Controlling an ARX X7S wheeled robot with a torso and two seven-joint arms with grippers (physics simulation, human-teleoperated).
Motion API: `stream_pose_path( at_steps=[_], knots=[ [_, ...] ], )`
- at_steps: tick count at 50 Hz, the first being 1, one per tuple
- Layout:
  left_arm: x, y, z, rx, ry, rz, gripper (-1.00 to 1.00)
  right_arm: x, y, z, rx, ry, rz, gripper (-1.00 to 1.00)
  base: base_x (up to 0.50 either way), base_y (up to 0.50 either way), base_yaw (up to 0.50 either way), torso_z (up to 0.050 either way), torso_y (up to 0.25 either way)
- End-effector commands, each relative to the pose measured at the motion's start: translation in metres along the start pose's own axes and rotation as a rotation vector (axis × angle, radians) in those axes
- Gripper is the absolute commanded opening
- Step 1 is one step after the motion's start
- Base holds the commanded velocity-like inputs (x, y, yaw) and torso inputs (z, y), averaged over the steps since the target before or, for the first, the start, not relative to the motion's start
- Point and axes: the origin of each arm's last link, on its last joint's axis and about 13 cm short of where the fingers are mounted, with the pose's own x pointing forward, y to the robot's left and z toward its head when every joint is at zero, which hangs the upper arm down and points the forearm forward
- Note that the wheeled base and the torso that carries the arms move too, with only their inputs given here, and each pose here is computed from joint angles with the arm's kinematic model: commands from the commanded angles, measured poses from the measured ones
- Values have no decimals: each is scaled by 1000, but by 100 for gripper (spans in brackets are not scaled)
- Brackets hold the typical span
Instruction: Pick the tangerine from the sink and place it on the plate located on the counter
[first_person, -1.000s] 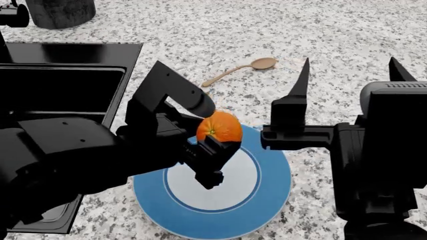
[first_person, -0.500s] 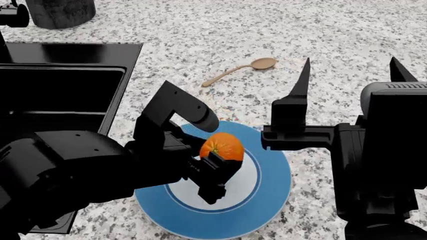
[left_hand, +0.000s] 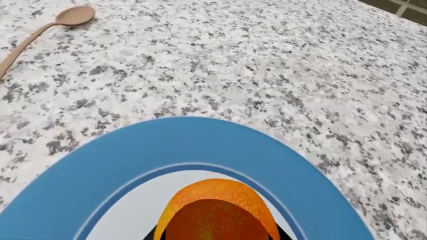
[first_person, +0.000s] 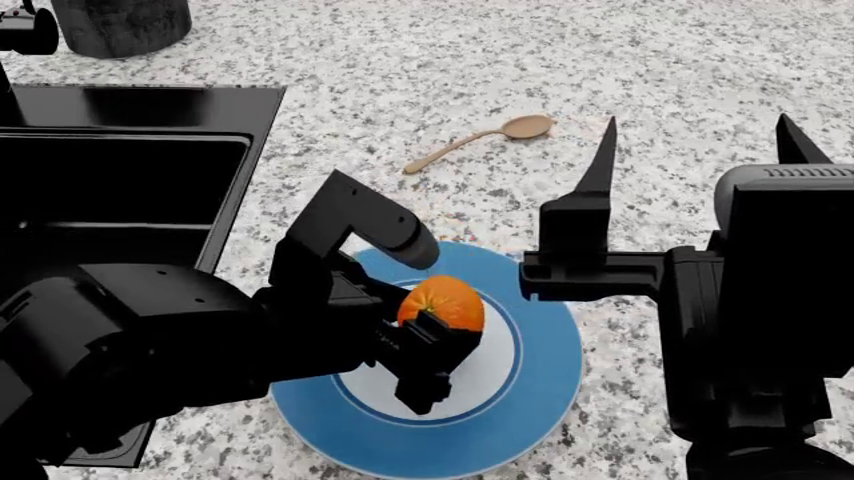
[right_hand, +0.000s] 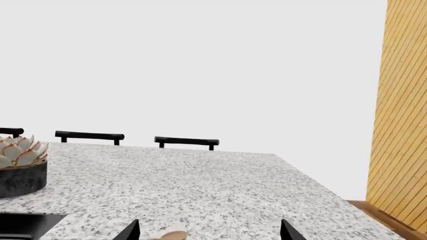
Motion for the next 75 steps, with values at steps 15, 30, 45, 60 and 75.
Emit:
stream_pose_path(
  at_steps=[15,30,45,60,75],
  knots=[
    [0,-1,-7,-12,10,31,100,0,0,0,-3,1,0,100,0,0,0,0,0],
    [-22,-20,10,67,-62,66,100,0,1,0,-4,1,1,100,0,0,0,0,0],
    [-59,-46,9,120,-173,132,100,-1,-1,0,-3,-1,-6,100,0,0,0,0,0],
    [-107,-76,2,152,-335,247,100,-1,-1,0,-8,-3,-6,100,0,0,0,0,0],
    [-154,-92,-12,188,-458,493,100,-2,1,-1,-16,-2,7,100,0,0,0,0,0]
  ],
)
